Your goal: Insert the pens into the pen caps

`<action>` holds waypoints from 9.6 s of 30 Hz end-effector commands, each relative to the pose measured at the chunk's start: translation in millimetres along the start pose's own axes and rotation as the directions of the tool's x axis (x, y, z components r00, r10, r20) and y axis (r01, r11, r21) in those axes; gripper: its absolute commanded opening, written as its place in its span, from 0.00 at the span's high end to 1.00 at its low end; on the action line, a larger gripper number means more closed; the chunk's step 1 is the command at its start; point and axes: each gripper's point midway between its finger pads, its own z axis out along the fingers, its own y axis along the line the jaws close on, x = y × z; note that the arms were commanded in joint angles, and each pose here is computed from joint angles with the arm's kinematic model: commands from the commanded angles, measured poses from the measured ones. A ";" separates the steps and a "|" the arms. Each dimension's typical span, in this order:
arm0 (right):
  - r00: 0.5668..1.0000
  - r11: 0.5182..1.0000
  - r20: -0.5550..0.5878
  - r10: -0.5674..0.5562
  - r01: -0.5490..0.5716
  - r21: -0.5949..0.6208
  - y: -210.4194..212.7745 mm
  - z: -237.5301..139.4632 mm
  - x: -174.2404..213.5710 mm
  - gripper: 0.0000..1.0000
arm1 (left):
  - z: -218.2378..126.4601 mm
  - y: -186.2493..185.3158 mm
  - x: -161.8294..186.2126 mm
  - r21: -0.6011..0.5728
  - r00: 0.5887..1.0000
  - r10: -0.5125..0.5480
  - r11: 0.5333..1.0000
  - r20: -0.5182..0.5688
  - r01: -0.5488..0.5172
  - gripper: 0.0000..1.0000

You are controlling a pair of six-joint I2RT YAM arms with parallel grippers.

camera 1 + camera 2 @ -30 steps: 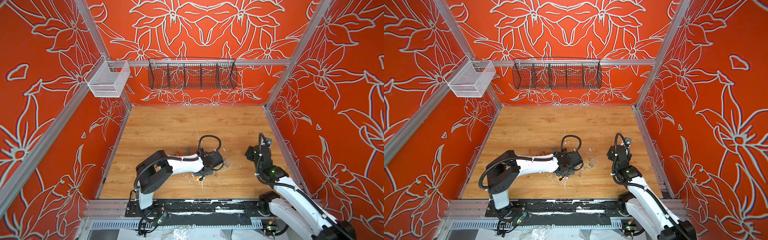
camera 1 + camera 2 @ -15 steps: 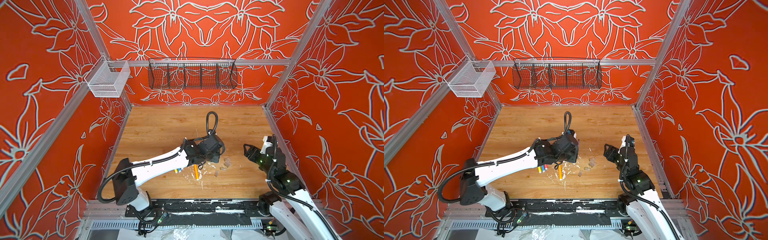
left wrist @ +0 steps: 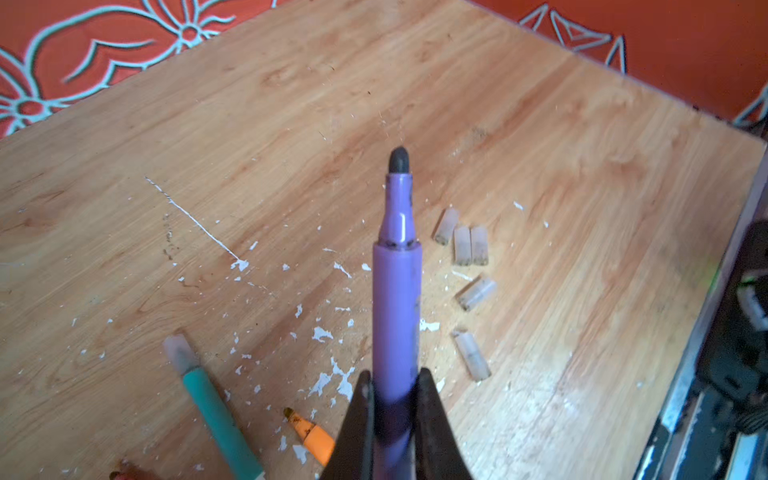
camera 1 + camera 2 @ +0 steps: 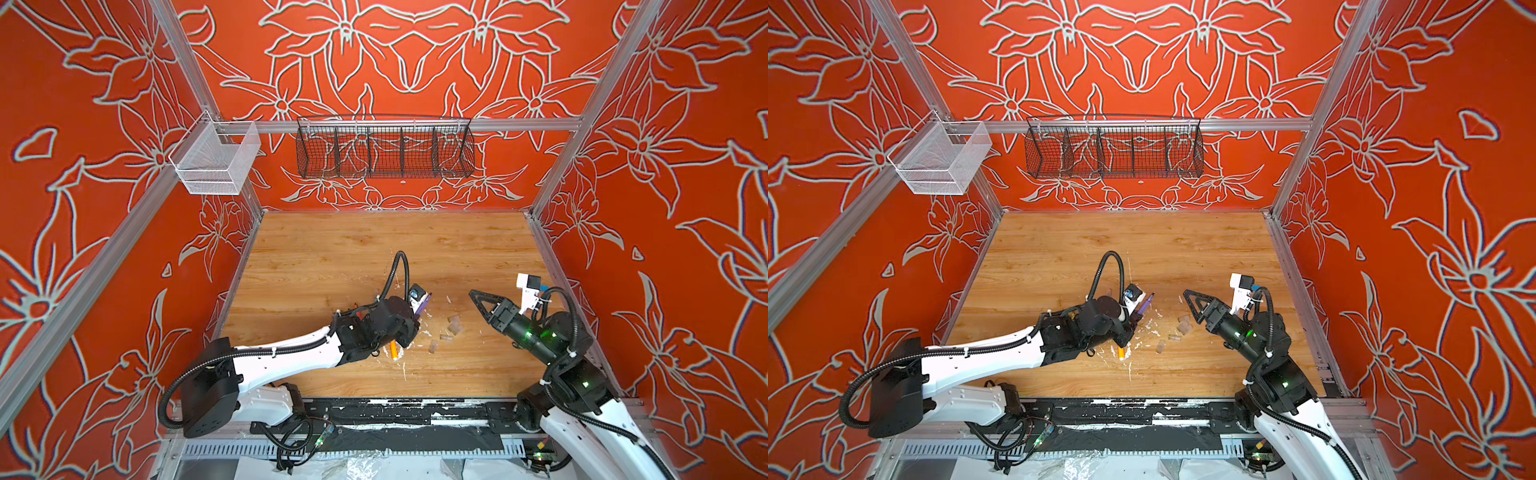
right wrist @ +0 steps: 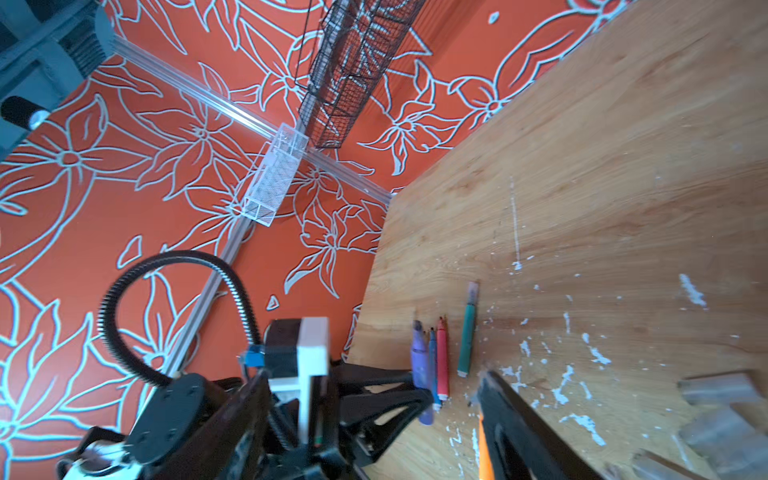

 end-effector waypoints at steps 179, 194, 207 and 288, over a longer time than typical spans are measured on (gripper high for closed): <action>0.860 0.584 -0.477 -0.181 0.484 0.651 -134.4 60.6 131.9 0.93 | -30.5 59.3 -37.7 0.161 0.895 -0.340 0.939 0.288 0.305 1.00; 0.960 0.959 0.087 -0.267 0.255 0.126 55.0 62.1 23.5 0.98 | -60.6 6.7 -50.2 0.318 0.906 -0.228 0.942 0.356 0.112 1.00; 0.958 0.986 0.236 -0.164 0.161 0.032 77.5 73.0 5.2 1.00 | -82.7 -17.2 -58.8 0.348 0.897 -0.180 0.937 0.405 0.032 1.00; 0.973 0.948 -0.093 -0.212 0.181 -0.262 84.7 102.2 135.0 1.00 | -101.3 14.7 -65.6 0.460 0.817 -0.408 0.865 0.407 0.203 1.00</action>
